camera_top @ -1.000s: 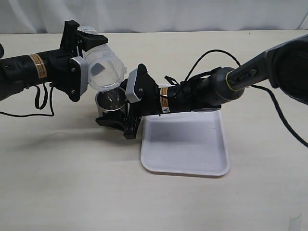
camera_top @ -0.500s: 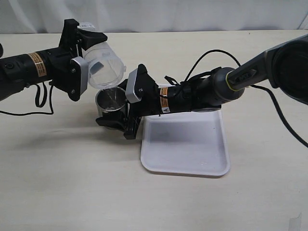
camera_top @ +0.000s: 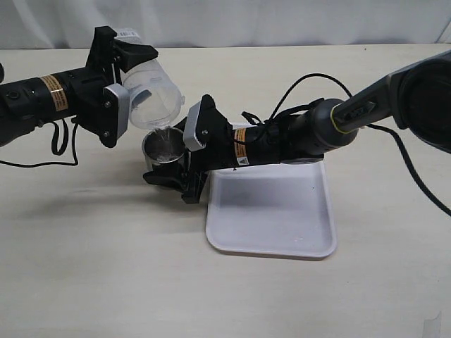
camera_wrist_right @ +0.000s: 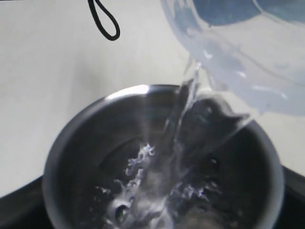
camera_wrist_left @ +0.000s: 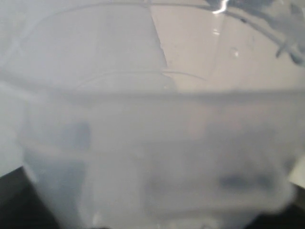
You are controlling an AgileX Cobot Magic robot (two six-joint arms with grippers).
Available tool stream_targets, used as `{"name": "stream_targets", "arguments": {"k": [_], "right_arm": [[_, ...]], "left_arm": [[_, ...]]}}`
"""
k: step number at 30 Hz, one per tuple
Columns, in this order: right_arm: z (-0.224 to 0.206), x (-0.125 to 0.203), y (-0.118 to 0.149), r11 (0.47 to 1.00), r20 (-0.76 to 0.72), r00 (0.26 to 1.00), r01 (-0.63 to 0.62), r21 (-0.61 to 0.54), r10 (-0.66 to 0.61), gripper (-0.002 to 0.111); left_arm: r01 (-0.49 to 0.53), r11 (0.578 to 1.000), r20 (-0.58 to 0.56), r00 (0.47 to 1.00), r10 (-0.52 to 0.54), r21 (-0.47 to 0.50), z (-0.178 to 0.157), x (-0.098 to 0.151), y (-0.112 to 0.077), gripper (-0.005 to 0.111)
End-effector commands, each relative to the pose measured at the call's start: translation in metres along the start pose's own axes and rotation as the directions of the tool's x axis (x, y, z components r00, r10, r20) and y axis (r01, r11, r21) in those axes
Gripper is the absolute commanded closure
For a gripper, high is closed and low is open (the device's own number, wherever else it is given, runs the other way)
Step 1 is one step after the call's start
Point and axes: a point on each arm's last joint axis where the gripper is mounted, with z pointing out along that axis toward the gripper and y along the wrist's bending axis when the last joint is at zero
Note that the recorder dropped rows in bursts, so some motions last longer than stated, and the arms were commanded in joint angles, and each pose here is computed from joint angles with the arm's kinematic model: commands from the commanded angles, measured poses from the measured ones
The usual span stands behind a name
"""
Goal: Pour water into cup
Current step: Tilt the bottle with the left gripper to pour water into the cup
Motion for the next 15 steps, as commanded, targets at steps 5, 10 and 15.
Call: {"name": "stream_targets", "arguments": {"k": [5, 10, 15], "right_arm": [[-0.0001, -0.0060, -0.0017, 1.000, 0.033, 0.999, 0.001, 0.006, -0.002, 0.104], [-0.0001, -0.0061, -0.0016, 1.000, 0.034, 0.999, -0.014, 0.004, 0.014, 0.104], [-0.0002, -0.0084, -0.0004, 1.000, 0.059, 0.998, -0.022, -0.009, 0.022, 0.104]], "left_arm": [[-0.029, 0.998, -0.004, 1.000, 0.029, -0.049, -0.0006, 0.0009, 0.0094, 0.107], [-0.053, 0.997, -0.001, 0.999, 0.053, -0.062, -0.0006, 0.0005, 0.0106, 0.107], [-0.053, 0.997, -0.001, 0.999, 0.053, -0.062, -0.0006, 0.0005, 0.0106, 0.107]]}}
